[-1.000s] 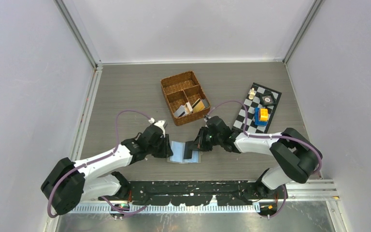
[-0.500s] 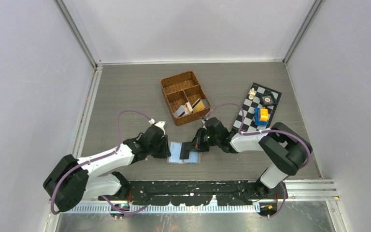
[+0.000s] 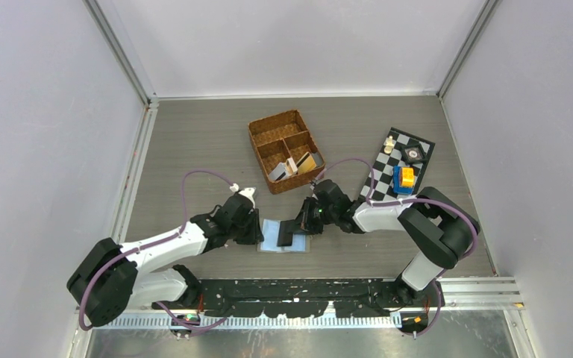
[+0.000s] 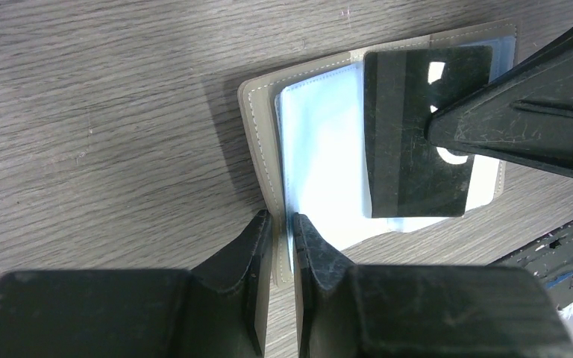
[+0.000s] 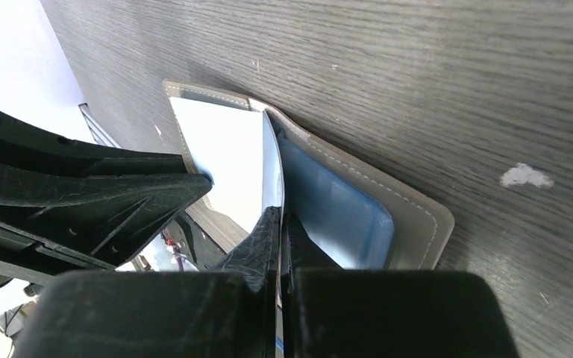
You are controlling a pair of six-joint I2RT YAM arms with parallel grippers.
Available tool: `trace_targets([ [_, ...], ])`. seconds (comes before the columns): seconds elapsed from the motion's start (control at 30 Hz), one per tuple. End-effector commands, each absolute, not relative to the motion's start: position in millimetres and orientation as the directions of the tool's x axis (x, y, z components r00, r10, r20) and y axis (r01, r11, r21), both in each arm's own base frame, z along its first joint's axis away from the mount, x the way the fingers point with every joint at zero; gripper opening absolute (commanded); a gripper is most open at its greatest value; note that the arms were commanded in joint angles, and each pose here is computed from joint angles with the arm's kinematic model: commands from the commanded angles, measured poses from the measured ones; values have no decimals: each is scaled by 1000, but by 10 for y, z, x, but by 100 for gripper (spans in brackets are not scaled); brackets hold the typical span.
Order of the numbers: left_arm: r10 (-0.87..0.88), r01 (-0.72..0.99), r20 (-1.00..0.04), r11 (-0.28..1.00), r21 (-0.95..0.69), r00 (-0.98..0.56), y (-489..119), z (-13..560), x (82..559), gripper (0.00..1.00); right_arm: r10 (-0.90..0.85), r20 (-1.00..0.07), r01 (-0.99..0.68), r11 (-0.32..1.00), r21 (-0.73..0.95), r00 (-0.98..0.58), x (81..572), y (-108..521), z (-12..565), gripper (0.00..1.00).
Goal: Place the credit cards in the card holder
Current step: Insert the credit card into the card holder.
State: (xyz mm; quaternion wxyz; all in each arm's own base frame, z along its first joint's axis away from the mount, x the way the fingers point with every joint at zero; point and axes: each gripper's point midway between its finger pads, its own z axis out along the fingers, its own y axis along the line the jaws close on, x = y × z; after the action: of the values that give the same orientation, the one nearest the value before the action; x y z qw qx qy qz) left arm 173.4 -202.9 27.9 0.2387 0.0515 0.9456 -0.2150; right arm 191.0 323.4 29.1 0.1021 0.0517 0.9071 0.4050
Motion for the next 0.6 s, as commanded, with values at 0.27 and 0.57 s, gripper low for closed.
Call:
trace_targets([
  [0.27,-5,208,-495,904,-374,-869,-2012,260,1785,17,131,-78,45,740,672,-988,1694,3098,106,1],
  [0.57,-2,213,-490,898,-384,-872,-2031,267,1771,17,146,-74,56,725,687,-986,1739,3168,40,1],
])
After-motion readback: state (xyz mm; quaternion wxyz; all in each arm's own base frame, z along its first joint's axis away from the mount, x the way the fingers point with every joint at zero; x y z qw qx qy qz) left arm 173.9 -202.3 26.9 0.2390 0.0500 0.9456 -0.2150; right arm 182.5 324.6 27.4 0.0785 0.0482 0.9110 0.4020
